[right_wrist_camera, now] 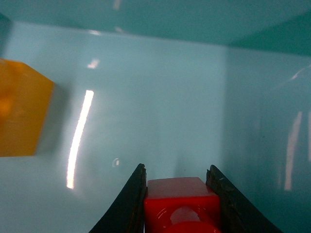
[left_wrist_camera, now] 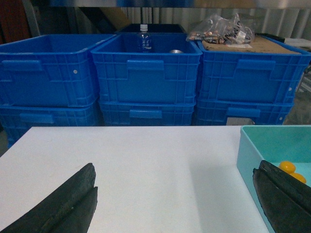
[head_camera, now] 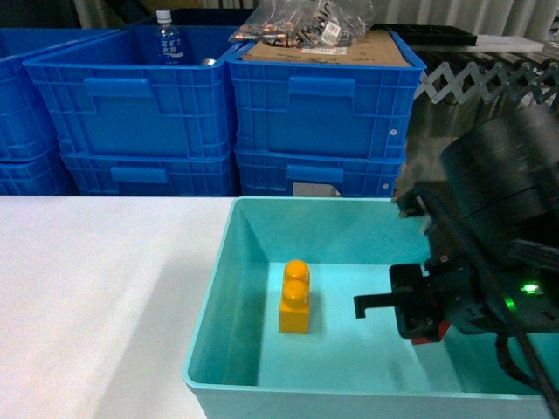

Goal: Pick red block from blue box to shelf

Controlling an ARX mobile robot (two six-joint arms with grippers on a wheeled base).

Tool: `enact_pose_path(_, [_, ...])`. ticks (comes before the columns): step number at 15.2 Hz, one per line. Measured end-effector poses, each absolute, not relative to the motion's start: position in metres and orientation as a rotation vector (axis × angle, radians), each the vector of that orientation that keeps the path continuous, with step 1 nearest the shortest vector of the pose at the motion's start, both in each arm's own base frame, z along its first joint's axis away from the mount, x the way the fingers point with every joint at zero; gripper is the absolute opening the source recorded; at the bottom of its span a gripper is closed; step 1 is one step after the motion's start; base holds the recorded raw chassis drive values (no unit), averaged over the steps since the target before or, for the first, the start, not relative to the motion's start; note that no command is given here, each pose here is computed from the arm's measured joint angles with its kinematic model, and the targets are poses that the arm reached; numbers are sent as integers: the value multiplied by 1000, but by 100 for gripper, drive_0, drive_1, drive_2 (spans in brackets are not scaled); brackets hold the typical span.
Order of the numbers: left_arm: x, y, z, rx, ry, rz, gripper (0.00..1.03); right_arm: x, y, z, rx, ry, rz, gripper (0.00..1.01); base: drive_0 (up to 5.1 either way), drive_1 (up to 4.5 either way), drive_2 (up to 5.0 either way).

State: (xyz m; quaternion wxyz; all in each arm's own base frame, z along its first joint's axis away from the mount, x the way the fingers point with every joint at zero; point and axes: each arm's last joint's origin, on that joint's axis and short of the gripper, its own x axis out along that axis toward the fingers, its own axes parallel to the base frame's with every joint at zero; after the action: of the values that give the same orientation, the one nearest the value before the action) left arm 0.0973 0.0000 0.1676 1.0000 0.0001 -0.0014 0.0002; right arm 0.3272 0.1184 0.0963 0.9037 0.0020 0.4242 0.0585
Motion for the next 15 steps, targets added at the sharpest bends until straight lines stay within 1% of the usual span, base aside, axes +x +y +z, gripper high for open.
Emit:
enact_pose_path(1, [97,0,168,0,-3,0,98,316,112,118,38,802,148,29,0,0,0])
enact_pose_path(2, [97,0,168,0,-3,1,98,302,102,143,72,701,171,29,0,0,0])
enact_pose_path(3, [97,0,168,0,-3,1,98,290,96,160,81,609,180,29,0,0,0])
enact_pose_path(4, [97,0,168,0,-3,0,98,273,85,178,106,512,188,29,0,0,0])
enact_pose_path(5, [97,0,168,1,-3,0,98,251,76,193,100,387,178,29,0,0,0])
enact_pose_path(6, [97,0,168,0,-3,0,98,225,68,201,66,298,165,29,0,0,0])
enact_pose_path(7, [97,0,168,0,-3,0,98,203,65,202,34,238,185,29,0,0,0])
enact_pose_path(8, [97,0,168,0,-3,0,98,181,62,197,-5,203,215,29,0,0,0])
enact_pose_path(9, [97,0,168,0,-3,1,98,171,60,197,-4,100,173,29,0,0,0])
enact_pose_path(10, [97,0,168,0,-3,0,98,168,51,199,11,13,52,29,0,0,0])
enact_pose_path(11, [97,0,168,0,-2,1,98,162,40,192,5,15,0,29,0,0,0])
enact_pose_path(12, [97,0,168,0,-2,1,98,156,34,186,1,21,-8,29,0,0,0])
enact_pose_path(15, [97,0,168,0,-2,0,98,143,20,181,5,9,-5,29,0,0,0])
